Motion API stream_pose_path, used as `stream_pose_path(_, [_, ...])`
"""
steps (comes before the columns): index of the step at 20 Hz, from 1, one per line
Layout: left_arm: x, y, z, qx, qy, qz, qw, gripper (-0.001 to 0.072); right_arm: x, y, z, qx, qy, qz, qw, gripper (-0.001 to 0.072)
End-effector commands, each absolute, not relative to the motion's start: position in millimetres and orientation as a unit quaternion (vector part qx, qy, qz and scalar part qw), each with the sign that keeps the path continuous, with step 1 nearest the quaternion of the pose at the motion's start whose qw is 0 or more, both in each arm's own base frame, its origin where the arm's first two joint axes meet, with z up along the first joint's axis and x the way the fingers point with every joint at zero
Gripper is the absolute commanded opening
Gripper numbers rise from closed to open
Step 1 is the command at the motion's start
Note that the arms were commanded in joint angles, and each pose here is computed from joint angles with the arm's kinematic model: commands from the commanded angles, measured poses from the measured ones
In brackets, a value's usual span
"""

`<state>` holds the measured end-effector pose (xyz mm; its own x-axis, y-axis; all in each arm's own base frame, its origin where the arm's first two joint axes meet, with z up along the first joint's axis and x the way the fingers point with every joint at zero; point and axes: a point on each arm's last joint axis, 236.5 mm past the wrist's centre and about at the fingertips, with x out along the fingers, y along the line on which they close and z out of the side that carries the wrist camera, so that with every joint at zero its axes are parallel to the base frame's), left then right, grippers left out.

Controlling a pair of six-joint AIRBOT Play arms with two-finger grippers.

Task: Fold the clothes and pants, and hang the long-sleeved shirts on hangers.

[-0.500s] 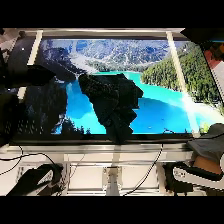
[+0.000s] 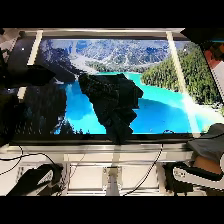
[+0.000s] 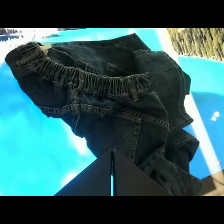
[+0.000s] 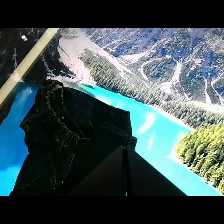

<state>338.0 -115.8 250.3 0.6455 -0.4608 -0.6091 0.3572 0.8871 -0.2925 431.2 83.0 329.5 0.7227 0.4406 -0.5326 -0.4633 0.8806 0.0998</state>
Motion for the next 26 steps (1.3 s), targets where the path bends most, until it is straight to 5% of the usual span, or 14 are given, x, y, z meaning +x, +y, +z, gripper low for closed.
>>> stream_pose_path(1, [338,-117,251,-0.074,0.354,-0.228,0.904,0.0026,431,83,330,-0.020,0.282,0.244,0.928,0.0017])
stream_pose_path(12, [337,-128,235,-0.066,0.381,-0.244,0.889,0.0023,441,84,335,0.039,0.273,0.227,0.934,0.0014])
stream_pose_path(17, [350,-183,180,0.045,0.425,-0.268,0.863,0.0022,442,104,292,0.091,0.321,0.265,0.905,0.0012])
stream_pose_path(26, [370,-339,85,0.038,0.432,-0.319,0.843,0.0061,448,16,256,0.144,0.370,0.152,0.905,0.0018])
